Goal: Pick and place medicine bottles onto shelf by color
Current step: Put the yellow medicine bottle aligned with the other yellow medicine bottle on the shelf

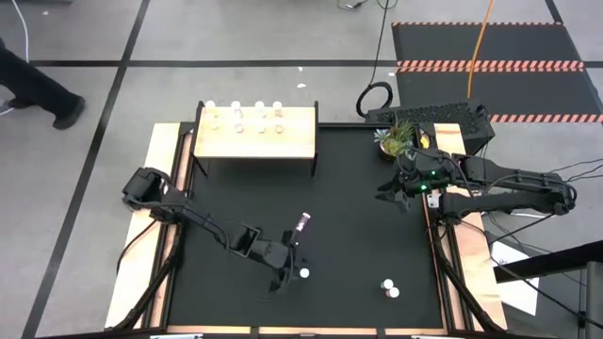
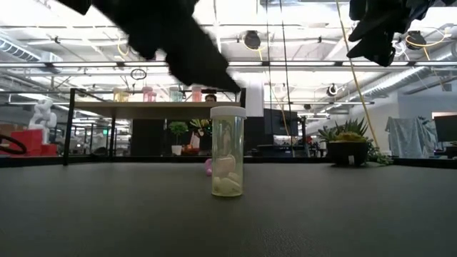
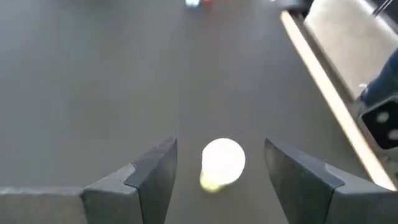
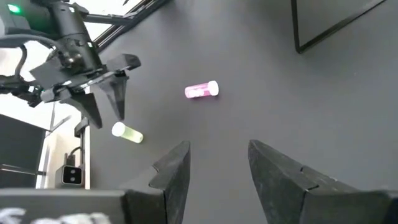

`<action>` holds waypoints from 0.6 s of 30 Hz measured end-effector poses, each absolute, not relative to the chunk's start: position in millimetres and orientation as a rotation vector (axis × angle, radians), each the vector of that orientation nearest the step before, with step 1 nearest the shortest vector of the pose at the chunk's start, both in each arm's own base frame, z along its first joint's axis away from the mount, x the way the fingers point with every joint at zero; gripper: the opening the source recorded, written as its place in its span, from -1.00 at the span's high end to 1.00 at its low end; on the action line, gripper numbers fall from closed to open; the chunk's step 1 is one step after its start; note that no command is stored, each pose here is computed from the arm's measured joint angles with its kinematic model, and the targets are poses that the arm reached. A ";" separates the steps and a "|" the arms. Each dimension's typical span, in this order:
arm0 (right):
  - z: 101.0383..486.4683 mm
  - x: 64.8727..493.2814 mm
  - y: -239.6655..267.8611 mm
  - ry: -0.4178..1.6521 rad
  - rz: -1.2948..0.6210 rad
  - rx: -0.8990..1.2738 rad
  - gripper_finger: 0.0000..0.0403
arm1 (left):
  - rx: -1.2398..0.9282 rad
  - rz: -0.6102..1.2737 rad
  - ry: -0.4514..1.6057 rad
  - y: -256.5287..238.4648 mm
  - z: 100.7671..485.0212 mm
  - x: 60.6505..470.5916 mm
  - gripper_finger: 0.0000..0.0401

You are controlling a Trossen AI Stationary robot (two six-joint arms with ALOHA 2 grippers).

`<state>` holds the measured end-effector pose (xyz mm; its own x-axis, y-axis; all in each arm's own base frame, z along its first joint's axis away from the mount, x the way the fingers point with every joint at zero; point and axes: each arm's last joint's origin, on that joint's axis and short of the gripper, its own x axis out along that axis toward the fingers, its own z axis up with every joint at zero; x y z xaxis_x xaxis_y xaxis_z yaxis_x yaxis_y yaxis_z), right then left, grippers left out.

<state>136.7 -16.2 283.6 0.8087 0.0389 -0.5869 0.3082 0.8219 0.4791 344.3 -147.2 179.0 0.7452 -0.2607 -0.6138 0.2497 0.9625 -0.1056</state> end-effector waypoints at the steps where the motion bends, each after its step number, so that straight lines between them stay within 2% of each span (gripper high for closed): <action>1: 283.5 136.6 -16.0 0.621 -0.153 0.596 0.22 | -0.022 -0.277 0.681 -147.5 174.6 345.0 -0.19; 18: 283.0 136.4 -15.8 0.627 -0.159 0.611 0.22 | 0.012 -0.295 0.691 -151.7 149.8 350.7 -0.19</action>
